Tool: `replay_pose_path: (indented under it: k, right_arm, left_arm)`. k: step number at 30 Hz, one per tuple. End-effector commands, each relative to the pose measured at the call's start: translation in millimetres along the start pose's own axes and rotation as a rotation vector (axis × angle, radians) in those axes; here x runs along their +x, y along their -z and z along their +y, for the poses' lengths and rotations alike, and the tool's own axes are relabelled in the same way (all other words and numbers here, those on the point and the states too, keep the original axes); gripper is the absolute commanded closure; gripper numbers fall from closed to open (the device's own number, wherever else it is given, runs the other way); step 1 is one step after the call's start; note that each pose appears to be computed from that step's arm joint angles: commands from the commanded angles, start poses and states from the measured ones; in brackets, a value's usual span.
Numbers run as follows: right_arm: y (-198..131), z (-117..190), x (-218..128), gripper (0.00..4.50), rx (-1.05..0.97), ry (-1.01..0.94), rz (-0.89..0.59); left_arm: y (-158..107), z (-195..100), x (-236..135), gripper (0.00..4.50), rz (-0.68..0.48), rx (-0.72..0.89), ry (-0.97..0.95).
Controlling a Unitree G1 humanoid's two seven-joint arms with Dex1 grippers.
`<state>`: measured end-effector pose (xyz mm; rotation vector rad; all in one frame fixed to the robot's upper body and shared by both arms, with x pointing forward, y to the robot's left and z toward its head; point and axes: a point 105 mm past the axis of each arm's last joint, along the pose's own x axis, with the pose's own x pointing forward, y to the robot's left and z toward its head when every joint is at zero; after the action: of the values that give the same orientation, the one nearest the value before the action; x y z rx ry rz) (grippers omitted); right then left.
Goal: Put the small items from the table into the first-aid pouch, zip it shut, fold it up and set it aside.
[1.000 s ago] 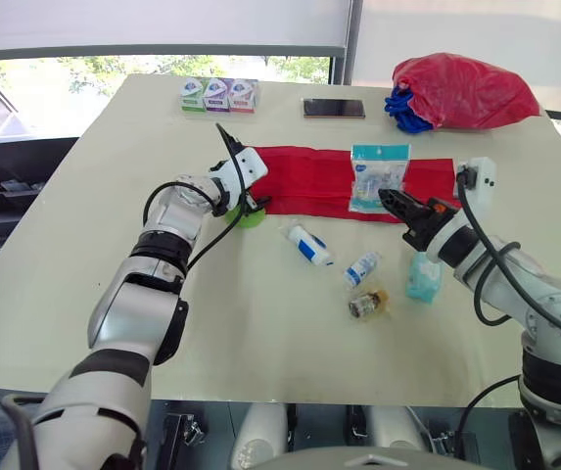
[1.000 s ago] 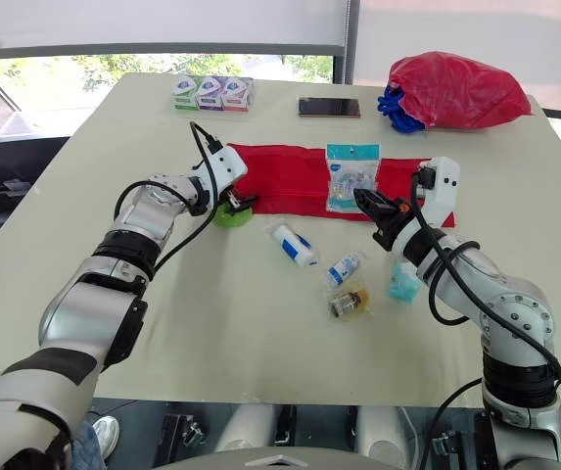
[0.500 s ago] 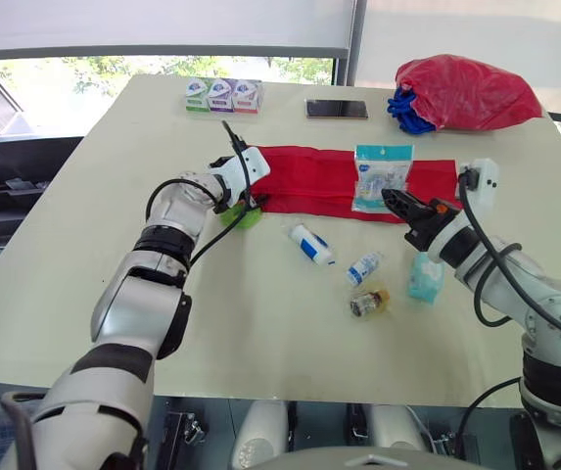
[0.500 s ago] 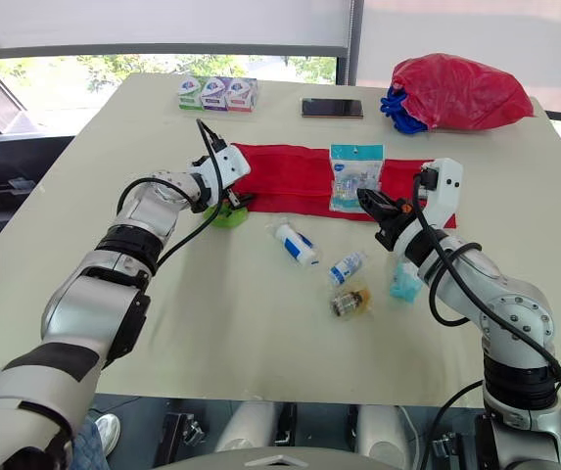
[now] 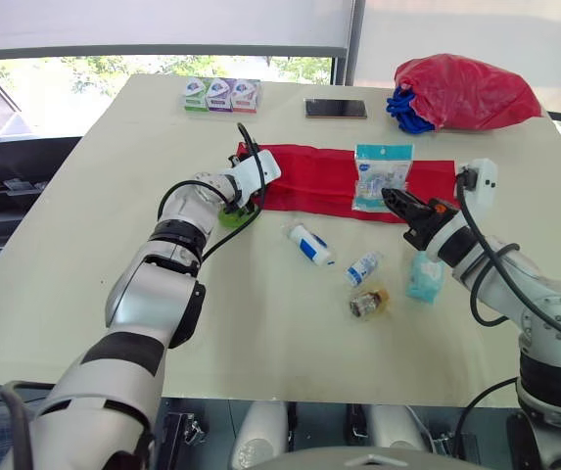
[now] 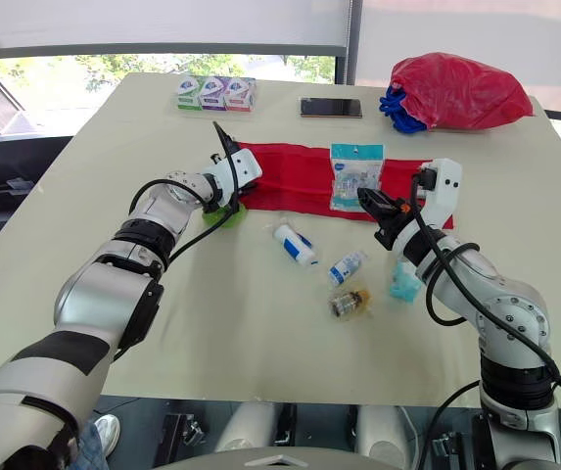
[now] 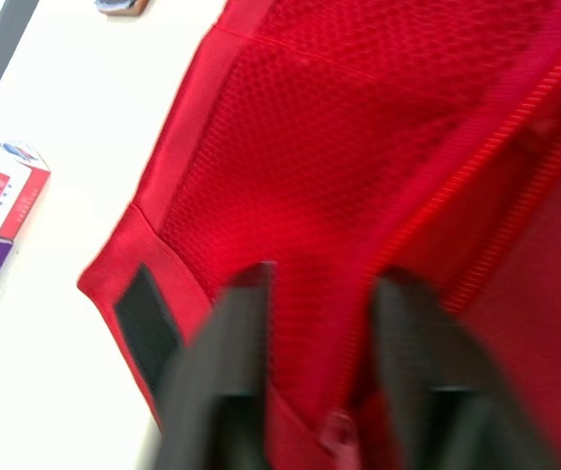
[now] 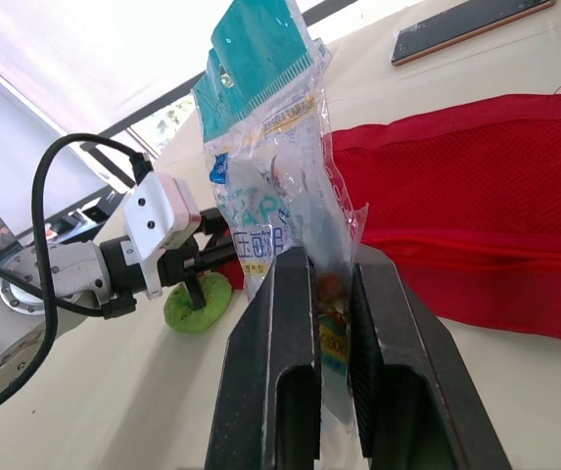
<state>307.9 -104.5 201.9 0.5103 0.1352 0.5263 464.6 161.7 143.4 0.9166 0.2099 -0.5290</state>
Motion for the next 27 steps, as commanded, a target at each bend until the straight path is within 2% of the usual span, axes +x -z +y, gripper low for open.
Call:
replay_pose_path:
  k: [1,8,15,19,27]
  right_arm:
    - [-10.1,9.8,-3.4,4.50,-0.023,-0.039,-0.048]
    - [-6.5,12.2,-1.0,4.50,-0.016,-0.061,-0.027]
    - [25.7,17.5,3.2,4.50,0.042,-0.099,0.129]
    - [47.8,15.8,10.2,4.50,0.076,-0.071,0.227]
    - [63.1,17.7,38.2,4.50,0.175,-0.029,0.324]
  left_arm:
    - [-17.0,9.9,-5.3,4.45,-0.071,0.009,0.017]
    - [-32.5,-8.8,-14.8,4.45,-0.177,-0.038,0.207]
    - [-58.1,-31.1,-32.1,4.45,-0.280,-0.136,0.376]
    - [-67.3,-34.3,-36.6,4.45,-0.297,-0.168,0.417]
    - [-71.3,-39.5,-39.5,4.45,-0.309,-0.187,0.503]
